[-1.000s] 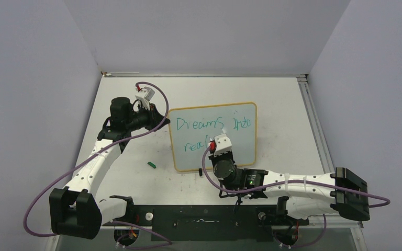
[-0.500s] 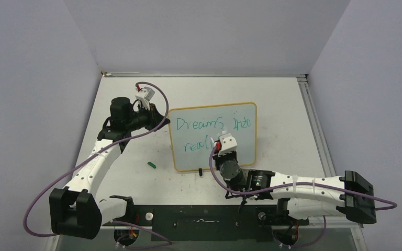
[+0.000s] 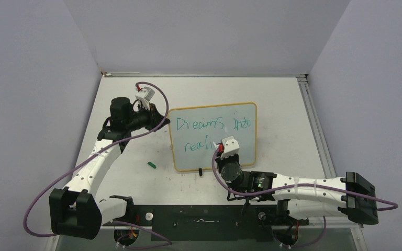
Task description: Write a sentence on the whiteboard
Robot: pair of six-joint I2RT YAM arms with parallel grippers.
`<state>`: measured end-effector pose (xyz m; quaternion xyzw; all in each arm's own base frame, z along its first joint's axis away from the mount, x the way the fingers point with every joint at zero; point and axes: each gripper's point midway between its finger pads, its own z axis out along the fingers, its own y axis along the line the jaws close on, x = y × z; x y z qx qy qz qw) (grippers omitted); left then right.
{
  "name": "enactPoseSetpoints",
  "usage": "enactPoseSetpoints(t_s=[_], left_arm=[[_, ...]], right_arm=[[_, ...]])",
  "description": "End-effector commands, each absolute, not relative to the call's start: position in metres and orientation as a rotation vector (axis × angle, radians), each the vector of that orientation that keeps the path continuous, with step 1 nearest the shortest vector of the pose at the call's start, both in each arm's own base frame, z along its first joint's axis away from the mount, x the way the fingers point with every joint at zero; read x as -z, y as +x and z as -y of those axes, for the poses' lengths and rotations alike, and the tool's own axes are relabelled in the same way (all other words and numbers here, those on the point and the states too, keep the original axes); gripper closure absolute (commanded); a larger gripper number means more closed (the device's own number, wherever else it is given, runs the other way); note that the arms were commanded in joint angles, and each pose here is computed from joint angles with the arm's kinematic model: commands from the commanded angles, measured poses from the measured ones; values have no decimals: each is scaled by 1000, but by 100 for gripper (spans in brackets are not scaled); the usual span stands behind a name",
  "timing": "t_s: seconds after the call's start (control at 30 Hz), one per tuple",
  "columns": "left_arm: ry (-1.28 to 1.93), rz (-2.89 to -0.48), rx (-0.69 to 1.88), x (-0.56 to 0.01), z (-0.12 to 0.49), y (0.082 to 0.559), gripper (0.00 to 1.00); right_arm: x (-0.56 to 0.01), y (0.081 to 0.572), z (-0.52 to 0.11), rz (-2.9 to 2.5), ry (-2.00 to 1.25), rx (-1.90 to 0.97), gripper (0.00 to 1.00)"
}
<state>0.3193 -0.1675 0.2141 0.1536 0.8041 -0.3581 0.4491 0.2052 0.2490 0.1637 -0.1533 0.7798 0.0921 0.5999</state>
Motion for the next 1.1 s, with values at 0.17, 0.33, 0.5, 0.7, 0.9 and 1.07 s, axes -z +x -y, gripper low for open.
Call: enactPoseSetpoints(t_s=[0.17, 0.33, 0.5, 0.7, 0.9, 1.07], left_arm=[[419, -1916, 917, -237, 176, 317, 100], [419, -1917, 917, -237, 176, 317, 100], [421, -1917, 919, -237, 176, 316, 100], [420, -1916, 919, -237, 176, 316, 100], [418, -1918, 920, -236, 176, 317, 100], [418, -1921, 920, -235, 176, 317, 100]], right_arm=[[-154, 212, -249, -1828, -334, -200, 95], [-149, 214, -242, -1848, -306, -161, 95], [-149, 213, -227, -1863, -273, -112, 95], [-150, 212, -218, -1864, -253, -94, 95], [-162, 213, -225, -1835, -266, -127, 95], [-182, 212, -238, -1781, -280, -194, 95]])
